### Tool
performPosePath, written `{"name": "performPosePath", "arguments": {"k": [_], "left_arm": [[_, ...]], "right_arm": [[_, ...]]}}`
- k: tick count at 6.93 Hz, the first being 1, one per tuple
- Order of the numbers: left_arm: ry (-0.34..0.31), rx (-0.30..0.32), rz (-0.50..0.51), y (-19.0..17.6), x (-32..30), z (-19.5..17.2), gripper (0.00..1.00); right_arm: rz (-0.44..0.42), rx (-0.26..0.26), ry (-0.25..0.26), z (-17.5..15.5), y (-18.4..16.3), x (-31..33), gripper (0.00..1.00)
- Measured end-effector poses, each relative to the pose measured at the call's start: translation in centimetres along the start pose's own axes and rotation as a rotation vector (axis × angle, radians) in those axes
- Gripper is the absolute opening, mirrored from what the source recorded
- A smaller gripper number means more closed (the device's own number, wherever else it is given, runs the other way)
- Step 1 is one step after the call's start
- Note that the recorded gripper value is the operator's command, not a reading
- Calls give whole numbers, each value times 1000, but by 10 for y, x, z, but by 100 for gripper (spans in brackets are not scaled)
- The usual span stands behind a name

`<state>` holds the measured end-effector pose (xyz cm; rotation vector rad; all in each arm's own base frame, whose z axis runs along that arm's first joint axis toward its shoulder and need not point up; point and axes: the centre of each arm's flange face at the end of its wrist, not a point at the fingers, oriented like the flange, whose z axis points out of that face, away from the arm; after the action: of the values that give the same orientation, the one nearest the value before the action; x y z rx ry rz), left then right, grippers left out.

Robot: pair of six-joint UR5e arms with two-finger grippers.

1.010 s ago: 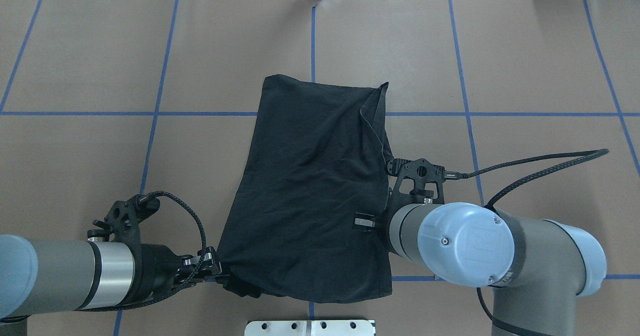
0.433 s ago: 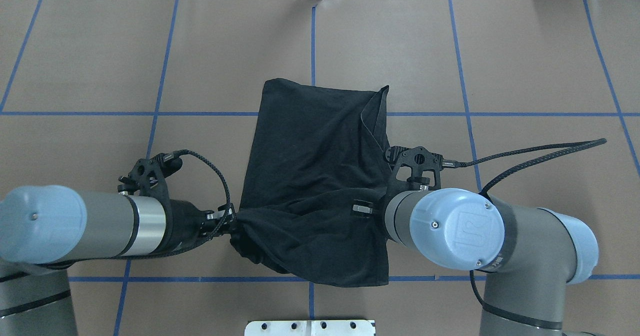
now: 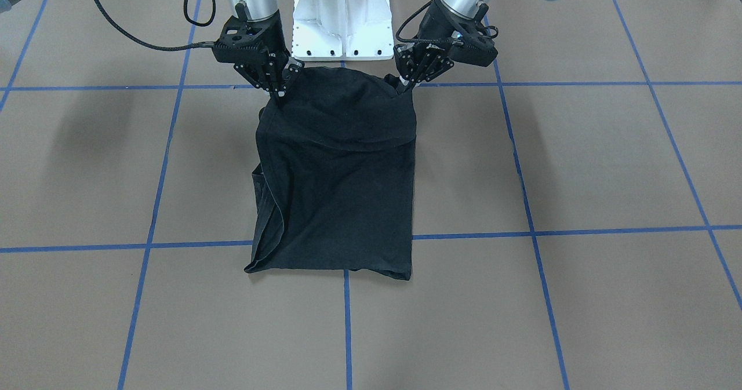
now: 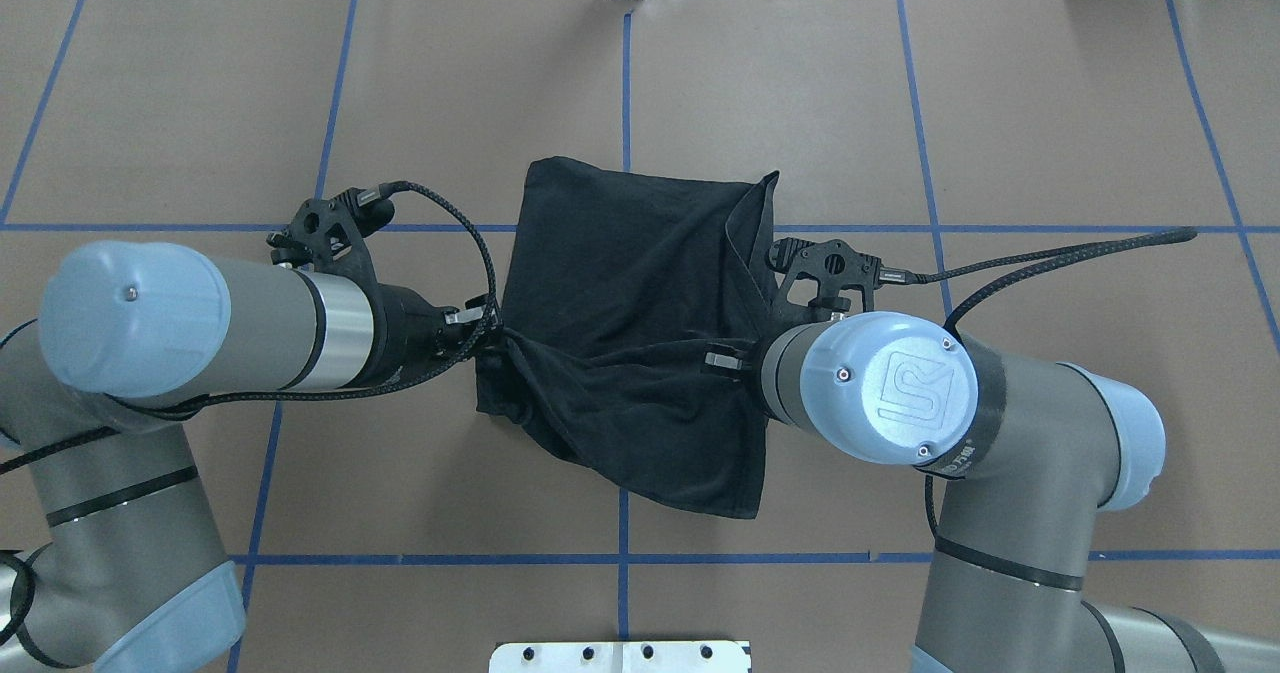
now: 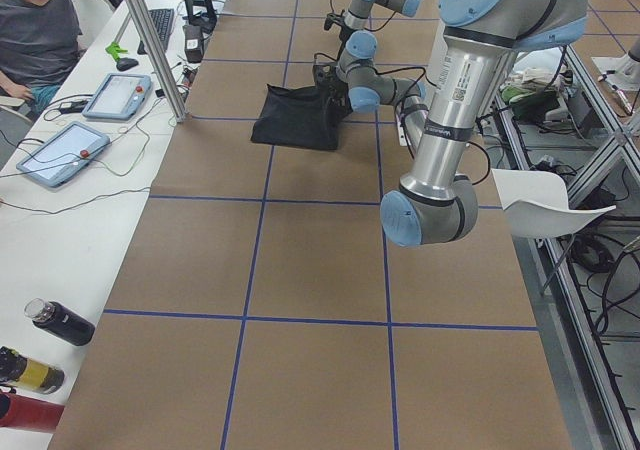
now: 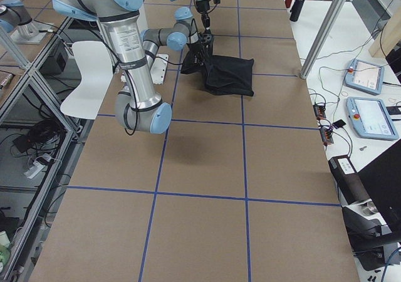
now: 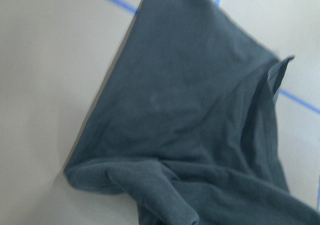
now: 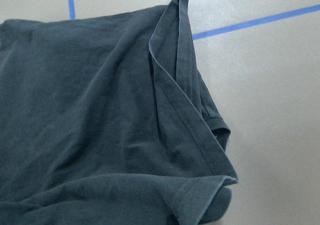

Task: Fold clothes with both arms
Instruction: 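Lift the near shirt edge with both grippers and fold it away from the robot, then lay the folded edge on the far half and open both grippers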

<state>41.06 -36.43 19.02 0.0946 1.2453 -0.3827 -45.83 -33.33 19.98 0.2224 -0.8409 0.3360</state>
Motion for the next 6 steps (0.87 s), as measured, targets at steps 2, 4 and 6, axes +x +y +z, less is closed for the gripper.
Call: {"name": "performPosePath", "arguments": {"k": [2,4,6], "left_arm": [[-16,52,15,-38,16,12,0],[-36,106,41,-78,27,23,0],[-75,140,65,-112,39,46,0]], "right_arm": [[10,37,20,10,-30,-10,0],[13,63,48,23,-53,-12,0],[25,87,62,48,-76,-19,0]]}}
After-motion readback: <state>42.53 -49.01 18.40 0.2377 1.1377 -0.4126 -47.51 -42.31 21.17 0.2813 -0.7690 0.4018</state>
